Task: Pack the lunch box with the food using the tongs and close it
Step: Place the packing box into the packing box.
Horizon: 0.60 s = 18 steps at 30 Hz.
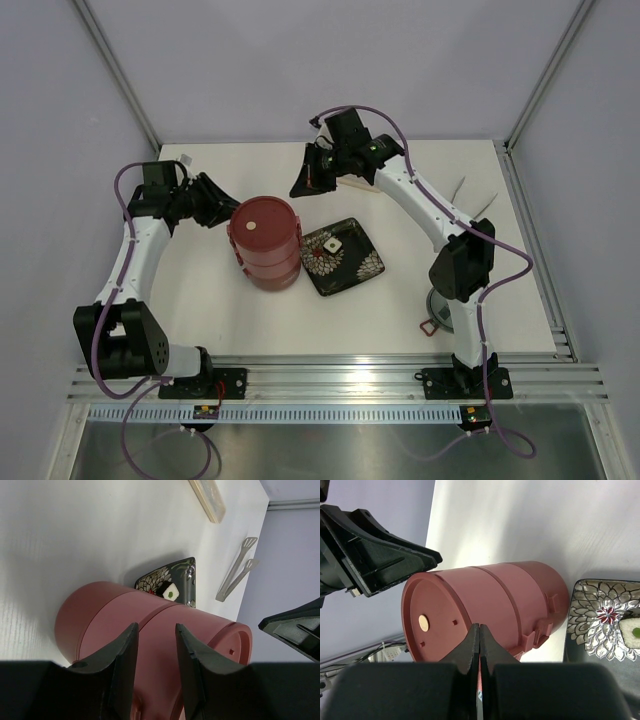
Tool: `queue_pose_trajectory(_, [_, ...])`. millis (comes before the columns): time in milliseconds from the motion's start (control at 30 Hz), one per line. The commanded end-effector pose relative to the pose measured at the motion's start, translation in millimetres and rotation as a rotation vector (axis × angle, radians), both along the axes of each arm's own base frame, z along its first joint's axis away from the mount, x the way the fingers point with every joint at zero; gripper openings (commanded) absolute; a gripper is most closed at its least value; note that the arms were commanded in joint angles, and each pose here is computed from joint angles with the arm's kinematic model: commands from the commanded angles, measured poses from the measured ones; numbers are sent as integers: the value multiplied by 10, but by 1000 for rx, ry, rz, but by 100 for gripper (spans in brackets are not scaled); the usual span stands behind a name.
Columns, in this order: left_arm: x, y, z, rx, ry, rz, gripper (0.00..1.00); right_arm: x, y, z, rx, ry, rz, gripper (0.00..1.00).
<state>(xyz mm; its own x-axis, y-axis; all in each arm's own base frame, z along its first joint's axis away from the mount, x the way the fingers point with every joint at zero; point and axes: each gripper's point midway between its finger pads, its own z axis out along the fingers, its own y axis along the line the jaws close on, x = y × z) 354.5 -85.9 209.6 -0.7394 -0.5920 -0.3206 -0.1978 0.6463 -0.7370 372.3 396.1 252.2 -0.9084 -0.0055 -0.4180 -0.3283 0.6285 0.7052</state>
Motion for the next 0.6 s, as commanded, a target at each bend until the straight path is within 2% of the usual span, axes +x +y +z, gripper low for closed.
queue_pose_trajectory(0, [3,19,291,41,-90,-1,38,-73,21,186,-1,-68,11,0])
queue_pose_trajectory(233, [83,235,637,180,-170,56,46,-68,-79,621,-30,-217,-18,0])
queue_pose_trajectory(400, [87,384,985,259,-260,121,51,-150,-64,642,-97,-262,3,0])
queue_pose_trajectory(567, [-22,427,1213,281,-327,152,51,-242,46,656,-157,-323,50,0])
